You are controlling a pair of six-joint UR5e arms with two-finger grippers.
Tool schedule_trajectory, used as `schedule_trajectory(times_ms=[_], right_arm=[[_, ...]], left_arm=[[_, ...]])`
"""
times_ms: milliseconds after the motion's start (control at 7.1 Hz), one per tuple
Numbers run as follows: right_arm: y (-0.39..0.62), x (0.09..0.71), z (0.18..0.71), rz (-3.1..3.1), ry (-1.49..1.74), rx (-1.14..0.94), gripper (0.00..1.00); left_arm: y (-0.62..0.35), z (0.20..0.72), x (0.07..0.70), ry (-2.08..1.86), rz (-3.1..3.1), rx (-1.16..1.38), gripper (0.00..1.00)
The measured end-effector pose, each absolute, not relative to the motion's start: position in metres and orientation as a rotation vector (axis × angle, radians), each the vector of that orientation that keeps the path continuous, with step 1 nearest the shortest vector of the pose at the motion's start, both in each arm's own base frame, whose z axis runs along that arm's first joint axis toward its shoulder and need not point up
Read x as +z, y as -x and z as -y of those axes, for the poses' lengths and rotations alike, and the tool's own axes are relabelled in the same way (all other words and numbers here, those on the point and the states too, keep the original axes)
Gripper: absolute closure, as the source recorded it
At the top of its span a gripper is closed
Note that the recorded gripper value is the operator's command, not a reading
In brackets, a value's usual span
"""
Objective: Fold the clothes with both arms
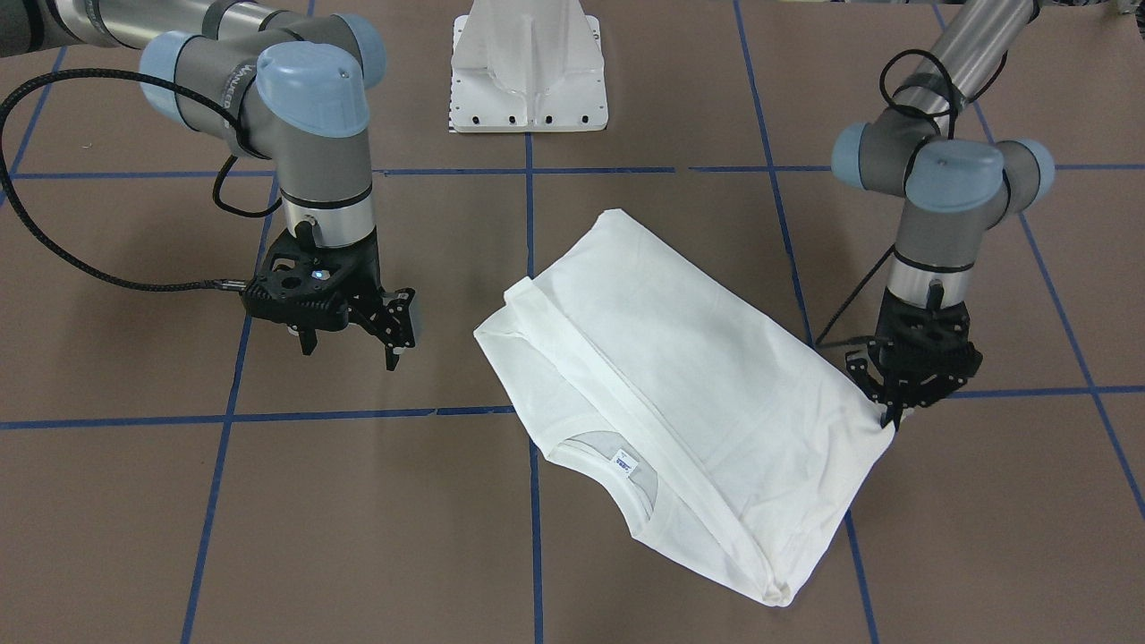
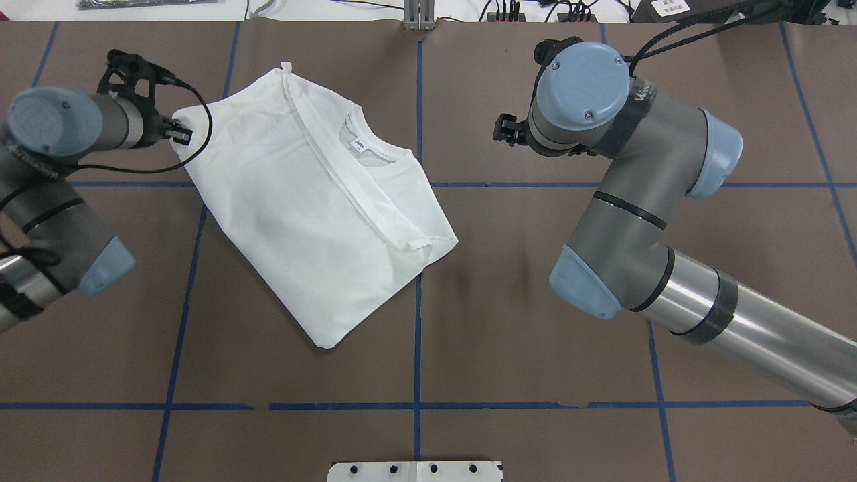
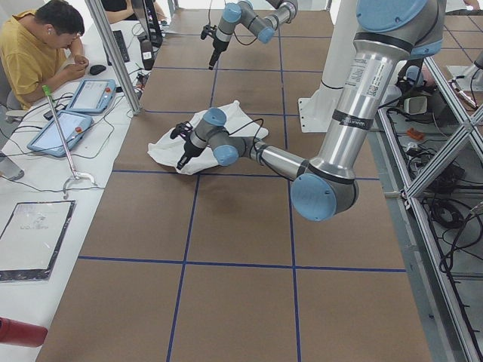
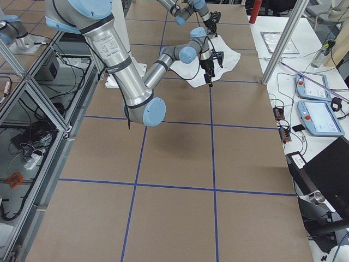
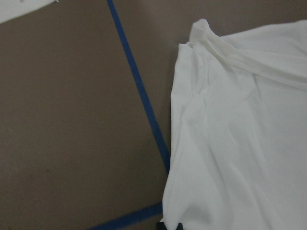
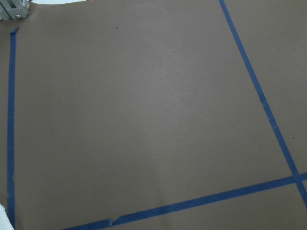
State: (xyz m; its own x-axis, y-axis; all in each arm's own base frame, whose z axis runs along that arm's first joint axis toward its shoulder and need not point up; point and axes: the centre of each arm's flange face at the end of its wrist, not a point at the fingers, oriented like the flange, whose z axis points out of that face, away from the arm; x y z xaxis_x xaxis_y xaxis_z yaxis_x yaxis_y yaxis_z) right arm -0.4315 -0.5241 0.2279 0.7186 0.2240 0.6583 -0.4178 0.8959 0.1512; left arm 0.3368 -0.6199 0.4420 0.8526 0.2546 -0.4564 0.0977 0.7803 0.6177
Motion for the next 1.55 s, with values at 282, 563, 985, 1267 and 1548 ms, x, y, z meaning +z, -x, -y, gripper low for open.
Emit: schedule_trajectory(times_ms=[282, 563, 985, 1267, 1548], right_arm=[[0.437, 0.218, 0.512, 0.711, -0.295, 0.372, 0.00], [0.447, 0.211, 0.504, 0.723, -0.291, 0.376, 0.00], [0.508, 0.175, 0.508, 0.749, -0.211, 0.557, 0.03], [0.586, 0.161, 0.532, 0.756, -0.200, 0.724, 0.03], [0.639, 0.168, 0.550, 0.780, -0.279, 0.789, 0.15]], left_arm=[[-0.370, 0.715, 0.410, -0.676, -0.514, 0.071, 0.98], [-0.376, 0.743, 0.389, -0.708, -0.536, 0.063, 0.00], [-0.346, 0.712, 0.385, -0.713, -0.696, 0.118, 0.00], [-0.335, 0.698, 0.389, -0.713, -0.725, 0.127, 0.00], [-0.328, 0.688, 0.392, -0.718, -0.736, 0.122, 0.00]])
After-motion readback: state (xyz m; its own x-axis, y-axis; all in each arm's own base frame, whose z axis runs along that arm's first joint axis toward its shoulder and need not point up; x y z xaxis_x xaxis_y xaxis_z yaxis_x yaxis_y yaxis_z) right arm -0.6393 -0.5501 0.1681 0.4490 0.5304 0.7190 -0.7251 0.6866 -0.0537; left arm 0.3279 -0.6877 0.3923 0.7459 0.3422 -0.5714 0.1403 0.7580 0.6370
